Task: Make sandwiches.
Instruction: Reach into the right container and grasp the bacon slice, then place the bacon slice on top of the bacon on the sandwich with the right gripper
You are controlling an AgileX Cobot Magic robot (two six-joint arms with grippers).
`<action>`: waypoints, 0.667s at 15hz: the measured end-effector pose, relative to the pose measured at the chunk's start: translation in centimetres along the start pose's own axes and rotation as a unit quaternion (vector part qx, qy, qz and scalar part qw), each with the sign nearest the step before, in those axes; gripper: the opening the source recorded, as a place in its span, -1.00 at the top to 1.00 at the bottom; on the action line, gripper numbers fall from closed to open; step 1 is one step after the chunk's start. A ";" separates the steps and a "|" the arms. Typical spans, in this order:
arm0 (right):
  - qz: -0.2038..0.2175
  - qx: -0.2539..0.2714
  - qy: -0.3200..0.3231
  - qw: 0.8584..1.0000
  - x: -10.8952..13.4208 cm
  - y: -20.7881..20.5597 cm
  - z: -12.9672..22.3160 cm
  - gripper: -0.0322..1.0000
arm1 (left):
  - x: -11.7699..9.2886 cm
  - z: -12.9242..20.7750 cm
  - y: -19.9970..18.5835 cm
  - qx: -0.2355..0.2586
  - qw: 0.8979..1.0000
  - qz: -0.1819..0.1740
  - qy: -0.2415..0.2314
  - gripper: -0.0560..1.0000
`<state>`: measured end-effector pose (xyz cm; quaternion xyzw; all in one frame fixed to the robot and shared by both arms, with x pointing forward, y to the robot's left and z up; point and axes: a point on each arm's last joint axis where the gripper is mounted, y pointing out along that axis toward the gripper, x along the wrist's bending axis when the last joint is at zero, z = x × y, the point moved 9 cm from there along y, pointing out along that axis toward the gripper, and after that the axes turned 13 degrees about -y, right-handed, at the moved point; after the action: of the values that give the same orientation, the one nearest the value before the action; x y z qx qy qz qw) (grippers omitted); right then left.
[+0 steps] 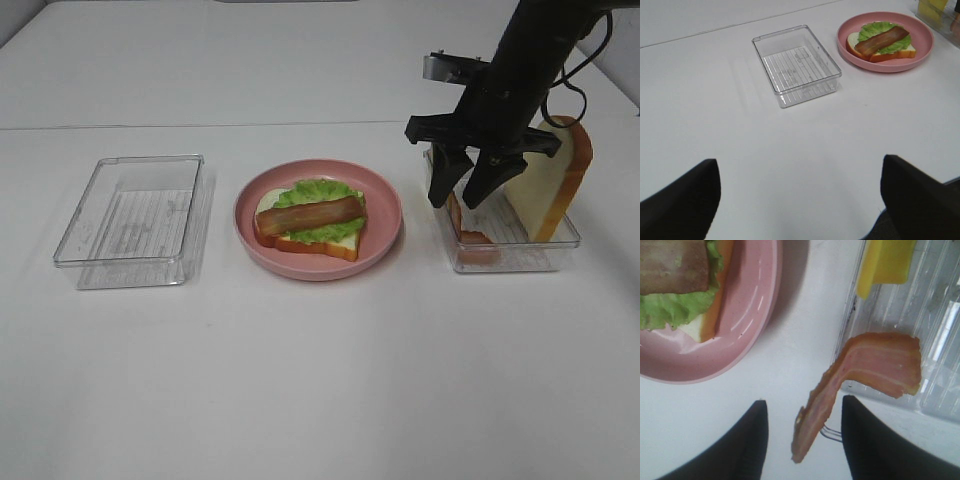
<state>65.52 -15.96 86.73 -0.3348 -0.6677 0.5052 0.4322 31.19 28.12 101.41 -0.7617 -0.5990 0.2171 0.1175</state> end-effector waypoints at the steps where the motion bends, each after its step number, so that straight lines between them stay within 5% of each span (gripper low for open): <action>1: 0.000 0.000 0.000 1.000 0.0 0.0 0.0 0.09 | 0.0 0.0 0.0 0.000 1.000 0.000 0.000 -0.66; 2: 0.002 0.004 0.000 1.000 -0.1 0.2 0.1 0.10 | 0.0 0.0 0.0 0.000 1.000 0.000 0.000 -0.66; 6: 0.005 0.014 0.002 1.000 -0.3 0.2 0.4 0.88 | 0.0 0.0 0.0 0.000 1.000 0.000 0.000 -0.66; 10: 0.006 0.022 0.007 1.000 -0.3 0.2 0.7 0.94 | 0.0 0.0 0.0 0.000 1.000 0.000 0.000 -0.66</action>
<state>65.03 -16.42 86.38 -0.3328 -0.6516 0.5197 0.4411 31.19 28.12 101.41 -0.7617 -0.5990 0.2171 0.1175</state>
